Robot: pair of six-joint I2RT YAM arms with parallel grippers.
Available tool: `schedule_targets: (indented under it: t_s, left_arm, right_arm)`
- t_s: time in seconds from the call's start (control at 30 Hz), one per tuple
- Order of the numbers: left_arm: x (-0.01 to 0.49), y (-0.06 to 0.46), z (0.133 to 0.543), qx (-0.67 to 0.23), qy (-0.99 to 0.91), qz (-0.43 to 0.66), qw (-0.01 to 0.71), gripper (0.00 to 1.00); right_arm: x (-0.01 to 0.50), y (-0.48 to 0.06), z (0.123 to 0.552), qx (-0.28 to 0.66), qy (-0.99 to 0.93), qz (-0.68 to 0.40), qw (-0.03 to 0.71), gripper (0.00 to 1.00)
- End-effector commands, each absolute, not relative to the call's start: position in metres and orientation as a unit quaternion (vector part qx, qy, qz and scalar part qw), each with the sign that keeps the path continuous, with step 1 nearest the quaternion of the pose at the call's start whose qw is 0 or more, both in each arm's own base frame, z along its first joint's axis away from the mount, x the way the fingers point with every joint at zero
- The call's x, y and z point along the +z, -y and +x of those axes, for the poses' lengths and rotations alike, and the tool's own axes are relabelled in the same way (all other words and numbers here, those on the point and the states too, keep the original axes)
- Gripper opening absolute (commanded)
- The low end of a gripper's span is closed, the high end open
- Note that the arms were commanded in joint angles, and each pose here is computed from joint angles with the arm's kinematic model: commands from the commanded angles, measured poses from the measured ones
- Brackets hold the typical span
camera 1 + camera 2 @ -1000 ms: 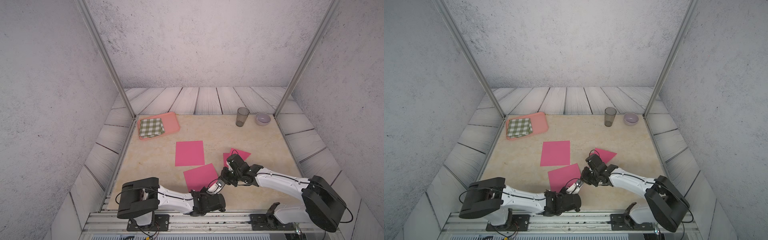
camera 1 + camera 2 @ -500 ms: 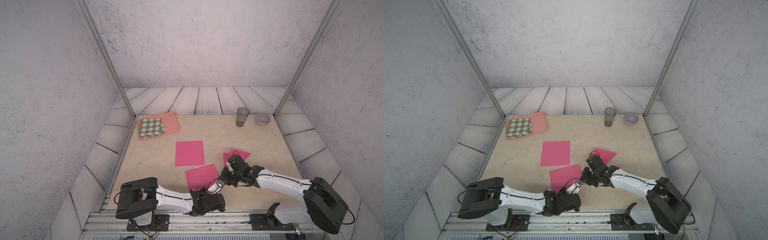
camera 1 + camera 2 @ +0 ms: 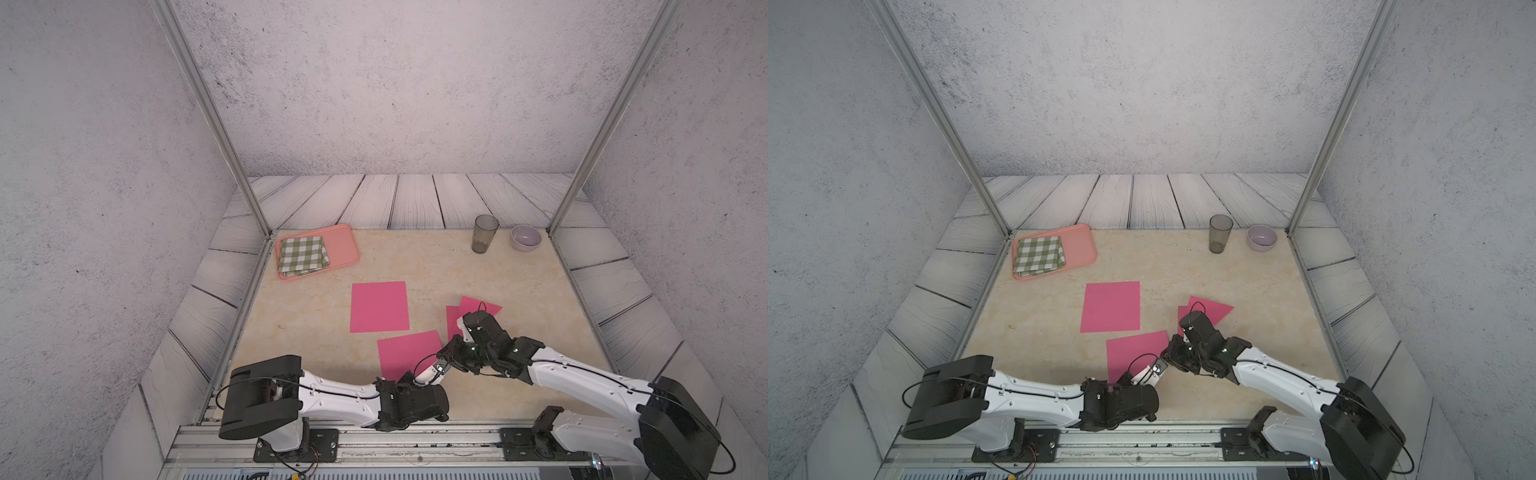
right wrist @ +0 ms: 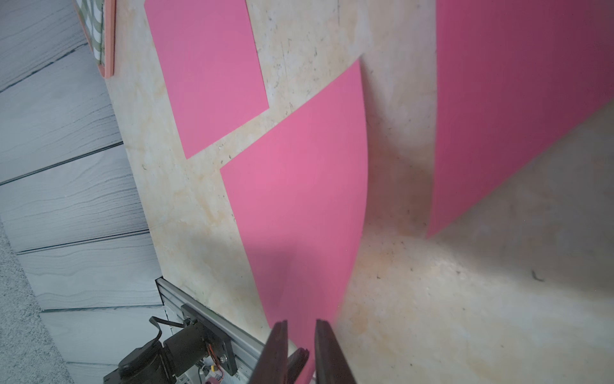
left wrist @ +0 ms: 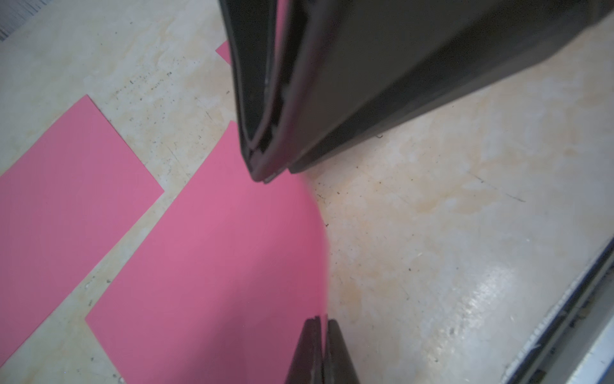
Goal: Fold the square paper diagonally
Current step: Fold the paper at the center of the board.
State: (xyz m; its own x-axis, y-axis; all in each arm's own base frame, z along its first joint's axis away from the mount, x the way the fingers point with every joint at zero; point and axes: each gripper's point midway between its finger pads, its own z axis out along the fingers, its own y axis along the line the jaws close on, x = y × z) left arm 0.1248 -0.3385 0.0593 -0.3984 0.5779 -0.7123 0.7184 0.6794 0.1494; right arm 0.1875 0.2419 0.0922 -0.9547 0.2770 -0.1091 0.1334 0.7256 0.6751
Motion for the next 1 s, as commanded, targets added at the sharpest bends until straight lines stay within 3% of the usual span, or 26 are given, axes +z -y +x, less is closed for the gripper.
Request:
schedule_targets:
  t_s: [0.0, 0.17, 0.33, 0.67, 0.97]
  left_arm:
    - [0.062, 0.336, 0.122, -0.092, -0.825, 0.402, 0.388, 0.03]
    - [0.063, 0.34, 0.112, -0.11, -0.811, 0.433, 0.377, 0.02]
    - [0.061, 0.332, 0.109, -0.113, -0.807, 0.444, 0.373, 0.02]
    - [0.054, 0.319, 0.101, -0.115, -0.809, 0.46, 0.349, 0.03]
    - [0.056, 0.308, 0.109, -0.089, -0.814, 0.446, 0.361, 0.03]
  right_arm:
    - [0.095, -0.22, 0.184, 0.32, -0.932, 0.107, 0.13, 0.22]
    - [0.114, -0.2, 0.191, 0.316, -0.931, 0.086, 0.16, 0.27]
    - [0.13, -0.212, 0.2, 0.313, -0.94, 0.002, 0.134, 0.26]
    - [0.109, -0.269, 0.232, 0.33, -0.934, -0.125, 0.062, 0.15]
    - [0.064, -0.268, 0.236, 0.286, -0.946, -0.154, 0.016, 0.06]
